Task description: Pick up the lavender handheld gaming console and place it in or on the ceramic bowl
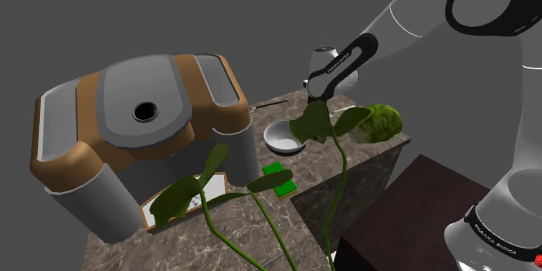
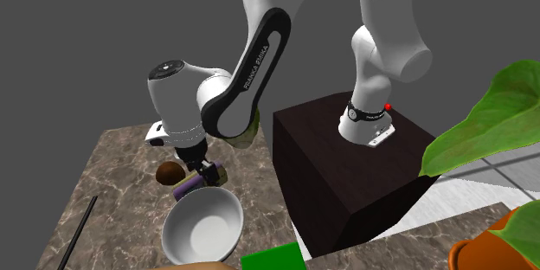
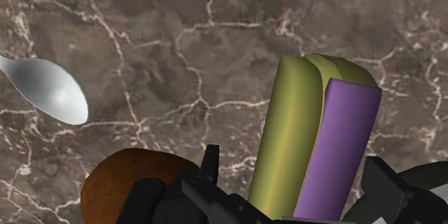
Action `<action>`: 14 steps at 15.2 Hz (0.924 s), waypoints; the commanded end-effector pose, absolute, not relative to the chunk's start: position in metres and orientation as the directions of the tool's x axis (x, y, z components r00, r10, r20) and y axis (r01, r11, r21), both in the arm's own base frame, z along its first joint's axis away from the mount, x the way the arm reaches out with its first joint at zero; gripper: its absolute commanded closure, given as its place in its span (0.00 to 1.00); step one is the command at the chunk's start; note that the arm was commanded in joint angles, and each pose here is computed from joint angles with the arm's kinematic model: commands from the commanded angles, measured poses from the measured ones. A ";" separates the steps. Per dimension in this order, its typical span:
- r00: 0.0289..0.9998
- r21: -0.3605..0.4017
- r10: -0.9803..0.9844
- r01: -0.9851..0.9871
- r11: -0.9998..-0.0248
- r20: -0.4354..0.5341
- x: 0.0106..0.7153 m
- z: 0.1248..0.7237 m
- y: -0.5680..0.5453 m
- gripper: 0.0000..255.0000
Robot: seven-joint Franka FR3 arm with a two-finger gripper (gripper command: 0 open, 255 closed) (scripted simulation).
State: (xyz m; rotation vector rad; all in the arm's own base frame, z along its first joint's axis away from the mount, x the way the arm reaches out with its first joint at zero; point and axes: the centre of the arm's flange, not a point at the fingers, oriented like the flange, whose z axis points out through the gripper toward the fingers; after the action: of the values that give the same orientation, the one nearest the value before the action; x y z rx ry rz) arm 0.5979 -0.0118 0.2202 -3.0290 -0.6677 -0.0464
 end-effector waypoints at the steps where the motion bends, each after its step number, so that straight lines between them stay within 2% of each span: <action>1: 0.903 -0.043 0.429 0.430 -0.902 0.025 0.594 0.212 -0.005 0.00; 6: 0.903 -0.043 0.429 0.430 -0.902 0.025 0.594 0.212 -0.005 0.00; 7: 0.903 -0.044 0.429 0.430 -0.902 0.025 0.594 0.212 -0.006 1.00; 14: 0.903 -0.044 0.429 0.430 -0.902 0.025 0.595 0.213 -0.005 1.00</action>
State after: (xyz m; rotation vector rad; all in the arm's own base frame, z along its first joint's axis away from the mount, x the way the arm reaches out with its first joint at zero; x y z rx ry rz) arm 0.5973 -0.0054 0.2168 -3.0197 -0.6807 -0.0356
